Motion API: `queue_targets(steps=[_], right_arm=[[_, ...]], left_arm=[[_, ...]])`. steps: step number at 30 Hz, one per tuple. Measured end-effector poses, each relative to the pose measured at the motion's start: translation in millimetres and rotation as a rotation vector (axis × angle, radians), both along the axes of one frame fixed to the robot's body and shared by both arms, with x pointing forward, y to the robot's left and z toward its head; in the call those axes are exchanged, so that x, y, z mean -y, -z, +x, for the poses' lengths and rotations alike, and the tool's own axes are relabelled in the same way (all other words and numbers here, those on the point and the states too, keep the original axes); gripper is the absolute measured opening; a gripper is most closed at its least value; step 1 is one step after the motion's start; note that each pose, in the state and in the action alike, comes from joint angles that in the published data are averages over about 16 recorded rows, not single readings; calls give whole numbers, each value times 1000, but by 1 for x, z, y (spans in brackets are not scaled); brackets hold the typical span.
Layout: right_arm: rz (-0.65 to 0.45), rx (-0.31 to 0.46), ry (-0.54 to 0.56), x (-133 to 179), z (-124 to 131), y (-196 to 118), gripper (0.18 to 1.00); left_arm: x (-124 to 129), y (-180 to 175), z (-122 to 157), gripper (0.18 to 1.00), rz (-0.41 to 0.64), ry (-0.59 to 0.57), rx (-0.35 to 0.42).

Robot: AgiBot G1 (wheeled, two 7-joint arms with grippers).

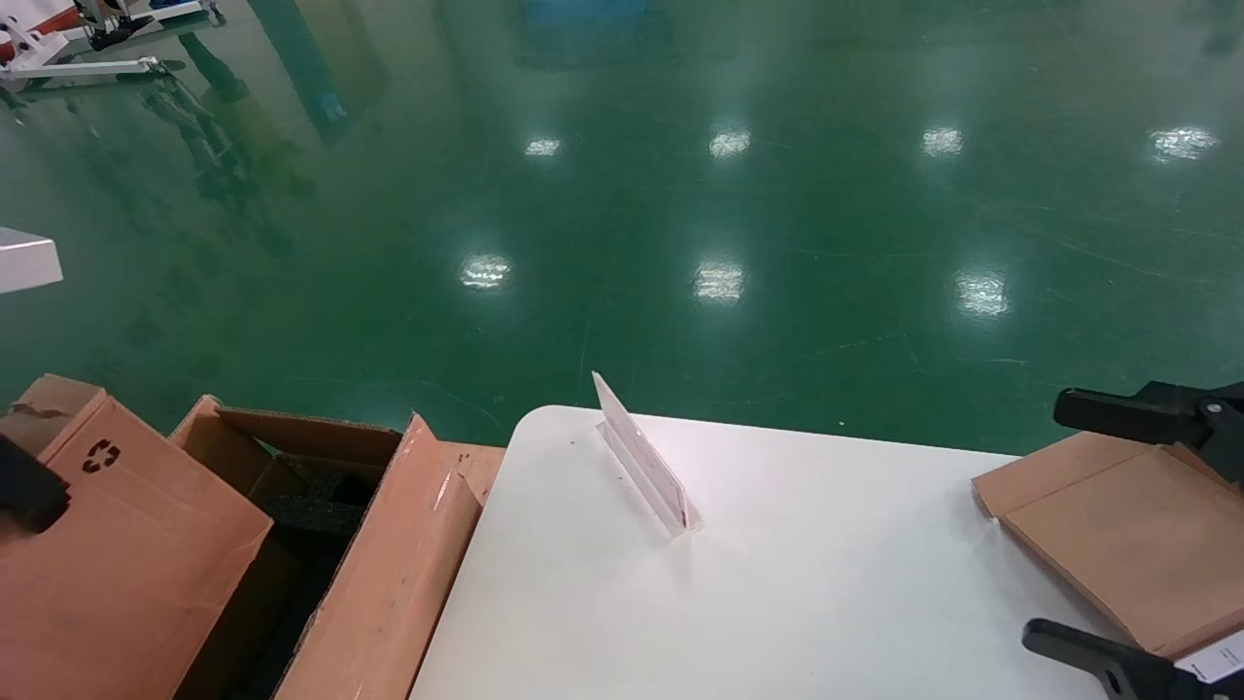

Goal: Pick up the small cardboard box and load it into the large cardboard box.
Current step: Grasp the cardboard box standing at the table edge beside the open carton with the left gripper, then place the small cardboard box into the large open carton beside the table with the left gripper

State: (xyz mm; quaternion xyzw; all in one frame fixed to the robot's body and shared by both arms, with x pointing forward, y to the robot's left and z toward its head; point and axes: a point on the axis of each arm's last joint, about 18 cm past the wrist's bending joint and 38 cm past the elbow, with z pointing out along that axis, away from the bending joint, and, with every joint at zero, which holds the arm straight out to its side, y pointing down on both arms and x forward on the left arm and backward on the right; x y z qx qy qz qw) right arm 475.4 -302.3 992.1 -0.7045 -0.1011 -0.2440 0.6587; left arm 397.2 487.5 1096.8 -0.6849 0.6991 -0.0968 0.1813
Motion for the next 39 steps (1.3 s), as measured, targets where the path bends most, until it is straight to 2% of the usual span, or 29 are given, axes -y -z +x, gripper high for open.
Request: queue_targets(steps=[3, 19, 39], right_arm=[[0, 0, 0, 0, 0, 0, 988], [0, 0, 0, 0, 0, 0, 994], [0, 0, 0, 0, 0, 0, 995]], left_arm=[[-5, 7, 6, 288, -14, -2, 6], [-16, 44, 34, 287, -50, -1, -20], [-27, 59, 50, 286, 21, -47, -76]])
